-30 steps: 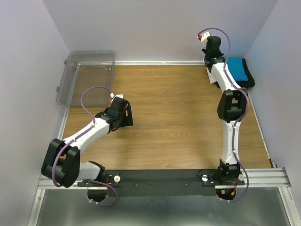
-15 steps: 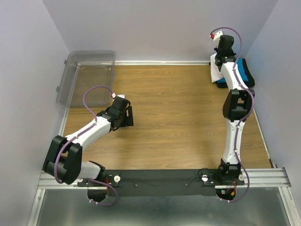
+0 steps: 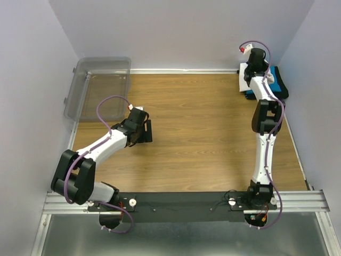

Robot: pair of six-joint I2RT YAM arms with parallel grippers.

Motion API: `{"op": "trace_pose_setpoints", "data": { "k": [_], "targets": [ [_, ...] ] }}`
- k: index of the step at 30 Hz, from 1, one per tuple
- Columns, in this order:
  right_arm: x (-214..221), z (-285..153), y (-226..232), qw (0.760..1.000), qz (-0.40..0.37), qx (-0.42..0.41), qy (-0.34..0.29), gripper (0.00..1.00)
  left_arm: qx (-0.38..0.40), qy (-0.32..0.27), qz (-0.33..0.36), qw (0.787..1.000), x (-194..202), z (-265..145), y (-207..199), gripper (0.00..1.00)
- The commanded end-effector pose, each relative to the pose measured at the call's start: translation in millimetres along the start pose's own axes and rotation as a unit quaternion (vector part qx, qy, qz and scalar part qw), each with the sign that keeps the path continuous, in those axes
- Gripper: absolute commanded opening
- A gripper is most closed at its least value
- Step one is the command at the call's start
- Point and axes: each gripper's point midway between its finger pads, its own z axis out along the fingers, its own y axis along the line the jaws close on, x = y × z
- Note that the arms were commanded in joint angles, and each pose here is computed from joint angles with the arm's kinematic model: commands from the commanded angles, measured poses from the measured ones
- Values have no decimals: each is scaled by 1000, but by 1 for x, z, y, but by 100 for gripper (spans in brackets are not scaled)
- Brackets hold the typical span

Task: Fold and stack the t-shirts
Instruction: Neatly place the folded tshirt to the corner

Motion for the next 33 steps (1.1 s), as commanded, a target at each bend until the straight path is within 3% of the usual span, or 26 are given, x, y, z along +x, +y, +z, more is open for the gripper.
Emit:
{"op": "trace_pose_setpoints", "data": {
  "k": [1, 3, 5, 9, 11, 15, 21, 25, 33],
  "targets": [
    [2, 6, -35, 996, -2, 88, -9, 11, 15, 7, 9, 1000, -5, -1, -6, 85],
    [0, 5, -40, 993, -11, 113, -21, 11, 15, 8, 10, 1000, -5, 0, -7, 85],
    [3, 4, -43, 987, -33, 154, -33, 20, 15, 10, 12, 1000, -5, 0, -6, 85],
    [8, 11, -34, 986, -52, 154, -27, 23, 17, 13, 16, 1000, -5, 2, -8, 85],
    [12, 14, -29, 987, -48, 152, -23, 32, 18, 15, 16, 1000, -4, 3, -9, 85],
    [16, 16, -27, 987, -45, 157, -13, 67, 20, 17, 16, 1000, -4, 2, -9, 85],
    [12, 4, -55, 981, -20, 194, -7, 92, 27, 16, 11, 999, -4, 1, -12, 84],
    [12, -8, -71, 979, -11, 202, 2, 100, 38, 13, 6, 999, -6, -2, -16, 85],
    [30, -26, -96, 976, 35, 214, 26, 100, 51, -14, -5, 999, -17, -13, -19, 85]
  ]
}}
